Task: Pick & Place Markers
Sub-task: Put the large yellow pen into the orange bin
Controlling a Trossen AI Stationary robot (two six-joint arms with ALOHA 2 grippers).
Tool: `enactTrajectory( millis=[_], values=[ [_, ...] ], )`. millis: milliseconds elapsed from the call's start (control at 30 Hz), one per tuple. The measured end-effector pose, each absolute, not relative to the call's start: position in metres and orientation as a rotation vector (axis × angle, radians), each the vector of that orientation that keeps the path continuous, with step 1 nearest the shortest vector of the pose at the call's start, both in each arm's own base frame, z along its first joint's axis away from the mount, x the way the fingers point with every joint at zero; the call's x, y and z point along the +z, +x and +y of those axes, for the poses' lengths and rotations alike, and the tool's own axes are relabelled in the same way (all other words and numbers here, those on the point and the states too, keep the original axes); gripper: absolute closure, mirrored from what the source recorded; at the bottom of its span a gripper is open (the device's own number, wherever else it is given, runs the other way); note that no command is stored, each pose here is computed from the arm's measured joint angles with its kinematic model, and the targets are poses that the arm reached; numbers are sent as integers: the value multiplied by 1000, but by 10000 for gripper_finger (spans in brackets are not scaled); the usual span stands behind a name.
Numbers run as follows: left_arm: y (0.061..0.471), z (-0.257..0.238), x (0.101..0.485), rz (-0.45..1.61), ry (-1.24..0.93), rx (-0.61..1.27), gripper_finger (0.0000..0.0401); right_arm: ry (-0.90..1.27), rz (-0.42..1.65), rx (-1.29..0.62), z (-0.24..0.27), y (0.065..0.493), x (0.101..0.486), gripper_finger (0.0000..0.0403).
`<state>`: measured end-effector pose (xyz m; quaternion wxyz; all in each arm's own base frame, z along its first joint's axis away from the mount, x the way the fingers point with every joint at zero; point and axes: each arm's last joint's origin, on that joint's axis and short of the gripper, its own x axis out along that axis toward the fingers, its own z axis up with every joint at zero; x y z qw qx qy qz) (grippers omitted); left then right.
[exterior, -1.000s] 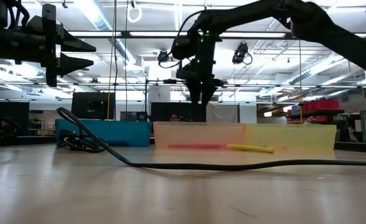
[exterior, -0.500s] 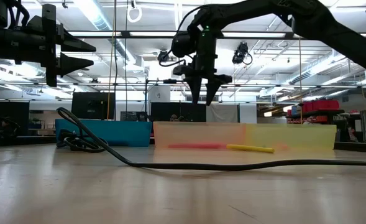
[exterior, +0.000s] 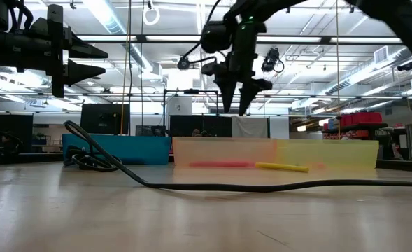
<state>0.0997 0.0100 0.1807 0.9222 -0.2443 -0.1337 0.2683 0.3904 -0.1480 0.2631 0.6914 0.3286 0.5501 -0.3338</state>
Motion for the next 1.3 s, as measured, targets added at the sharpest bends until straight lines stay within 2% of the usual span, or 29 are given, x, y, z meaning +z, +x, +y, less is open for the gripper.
enactTrajectory(
  millis=[233,567,1300],
  values=[
    [100,10,181,-275,-501,551,202,784,1210,-764,-122,359,247,197],
    [100,10,181,-275,-502,551,201,867,1313,-763,-90,332,211,197],
    [100,10,181,-275,-502,551,201,874,1335,-762,-78,322,182,197]
  ],
)
